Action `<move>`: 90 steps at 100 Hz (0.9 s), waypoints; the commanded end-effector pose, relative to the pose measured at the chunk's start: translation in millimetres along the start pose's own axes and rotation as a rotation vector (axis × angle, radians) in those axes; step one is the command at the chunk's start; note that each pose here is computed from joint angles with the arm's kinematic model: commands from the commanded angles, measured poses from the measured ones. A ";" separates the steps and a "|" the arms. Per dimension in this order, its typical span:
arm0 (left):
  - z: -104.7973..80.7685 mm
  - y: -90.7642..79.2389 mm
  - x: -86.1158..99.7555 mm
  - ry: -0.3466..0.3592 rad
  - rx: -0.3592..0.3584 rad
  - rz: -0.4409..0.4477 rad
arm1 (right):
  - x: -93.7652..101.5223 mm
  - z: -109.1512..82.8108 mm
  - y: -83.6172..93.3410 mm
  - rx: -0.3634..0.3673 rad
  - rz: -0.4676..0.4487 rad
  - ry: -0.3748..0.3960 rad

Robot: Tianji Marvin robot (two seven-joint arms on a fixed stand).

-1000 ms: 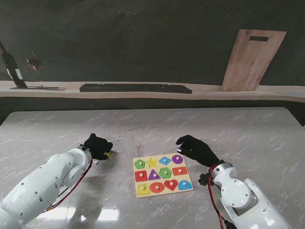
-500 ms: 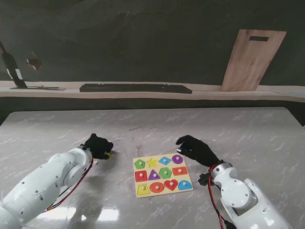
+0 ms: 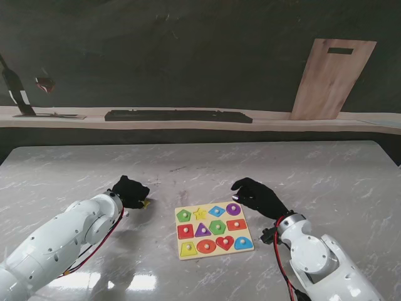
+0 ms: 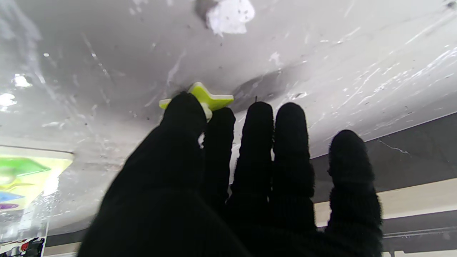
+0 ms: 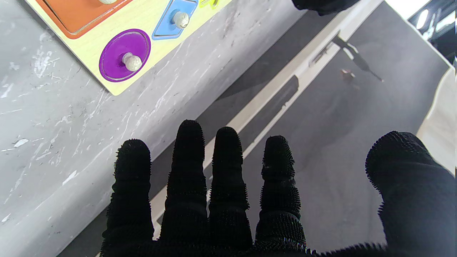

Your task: Fit puzzle pieces into a puzzle board

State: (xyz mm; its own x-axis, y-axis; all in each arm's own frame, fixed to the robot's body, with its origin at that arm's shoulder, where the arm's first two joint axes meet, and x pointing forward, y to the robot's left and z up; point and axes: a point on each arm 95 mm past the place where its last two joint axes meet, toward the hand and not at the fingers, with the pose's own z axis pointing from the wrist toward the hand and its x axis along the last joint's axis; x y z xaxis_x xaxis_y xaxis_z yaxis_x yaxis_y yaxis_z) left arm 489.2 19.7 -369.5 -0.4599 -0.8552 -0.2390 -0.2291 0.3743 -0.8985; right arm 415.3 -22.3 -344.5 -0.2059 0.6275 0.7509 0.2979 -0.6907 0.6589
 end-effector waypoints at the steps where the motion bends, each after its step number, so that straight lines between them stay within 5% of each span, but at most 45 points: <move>1: 0.7 3.2 2.8 0.003 -0.009 -0.006 | 0.2 -1.5 -3.9 0.005 0.001 -0.002; 90: -0.7 -13.3 13.8 0.071 0.081 -0.069 | 0.3 -1.2 -4.0 0.006 0.003 -0.001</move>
State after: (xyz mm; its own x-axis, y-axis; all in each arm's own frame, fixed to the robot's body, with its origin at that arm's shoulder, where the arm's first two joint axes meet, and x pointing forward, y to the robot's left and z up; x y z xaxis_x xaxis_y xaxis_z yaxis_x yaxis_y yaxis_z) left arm 485.5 12.2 -365.6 -0.4879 -0.8569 -0.1662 -0.2082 0.2991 -0.9312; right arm 415.3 -22.4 -344.5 -0.2054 0.6275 0.7510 0.2976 -0.6910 0.6588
